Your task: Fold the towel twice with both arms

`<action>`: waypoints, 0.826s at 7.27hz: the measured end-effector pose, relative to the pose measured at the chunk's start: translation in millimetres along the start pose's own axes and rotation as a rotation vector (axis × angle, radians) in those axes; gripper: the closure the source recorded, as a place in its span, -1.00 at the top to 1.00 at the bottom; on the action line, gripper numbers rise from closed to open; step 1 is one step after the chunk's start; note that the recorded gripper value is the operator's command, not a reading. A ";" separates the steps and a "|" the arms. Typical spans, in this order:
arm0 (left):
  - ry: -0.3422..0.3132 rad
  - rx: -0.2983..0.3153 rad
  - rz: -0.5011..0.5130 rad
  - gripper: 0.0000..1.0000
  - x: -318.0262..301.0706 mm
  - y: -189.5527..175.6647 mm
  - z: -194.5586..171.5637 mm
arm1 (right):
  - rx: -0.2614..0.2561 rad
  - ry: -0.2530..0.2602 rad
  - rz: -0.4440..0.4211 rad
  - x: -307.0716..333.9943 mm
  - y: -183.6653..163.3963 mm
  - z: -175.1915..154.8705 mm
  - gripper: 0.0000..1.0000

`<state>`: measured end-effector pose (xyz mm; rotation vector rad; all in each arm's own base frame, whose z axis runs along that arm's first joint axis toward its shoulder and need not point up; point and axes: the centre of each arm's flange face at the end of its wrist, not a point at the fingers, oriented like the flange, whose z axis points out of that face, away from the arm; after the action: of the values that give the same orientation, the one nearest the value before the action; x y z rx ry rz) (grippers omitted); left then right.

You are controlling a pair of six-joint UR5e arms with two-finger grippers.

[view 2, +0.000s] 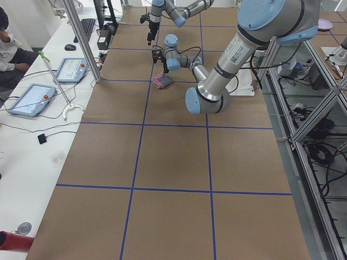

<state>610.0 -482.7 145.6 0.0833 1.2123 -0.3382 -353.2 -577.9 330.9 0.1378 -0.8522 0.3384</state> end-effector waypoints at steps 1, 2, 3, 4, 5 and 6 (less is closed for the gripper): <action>-0.022 0.005 -0.006 1.00 -1.1 -10.4 -7.0 | -0.007 0.002 0.002 6.7 -6.5 -2.4 1.00; -0.075 0.004 0.004 1.00 -1.9 -23.2 -20.6 | -0.016 0.015 -0.012 20.8 -15.2 -5.0 1.00; -0.146 -0.005 0.057 1.00 -0.4 -33.9 -44.0 | -0.023 0.037 -0.039 42.2 -25.9 -10.2 1.00; -0.227 -0.015 0.133 1.00 -0.1 -41.1 -71.4 | -0.033 0.065 -0.077 68.3 -35.7 -19.7 1.00; -0.311 -0.028 0.217 1.00 -3.2 -48.9 -99.4 | -0.045 0.099 -0.121 96.1 -42.4 -34.1 1.00; -0.388 -0.046 0.309 1.00 -14.3 -60.4 -129.3 | -0.061 0.140 -0.174 124.9 -46.4 -50.6 1.00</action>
<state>470.7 -505.6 120.0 0.1551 0.8064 -0.0500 -225.0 -578.9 393.1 0.1294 -0.7053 0.1565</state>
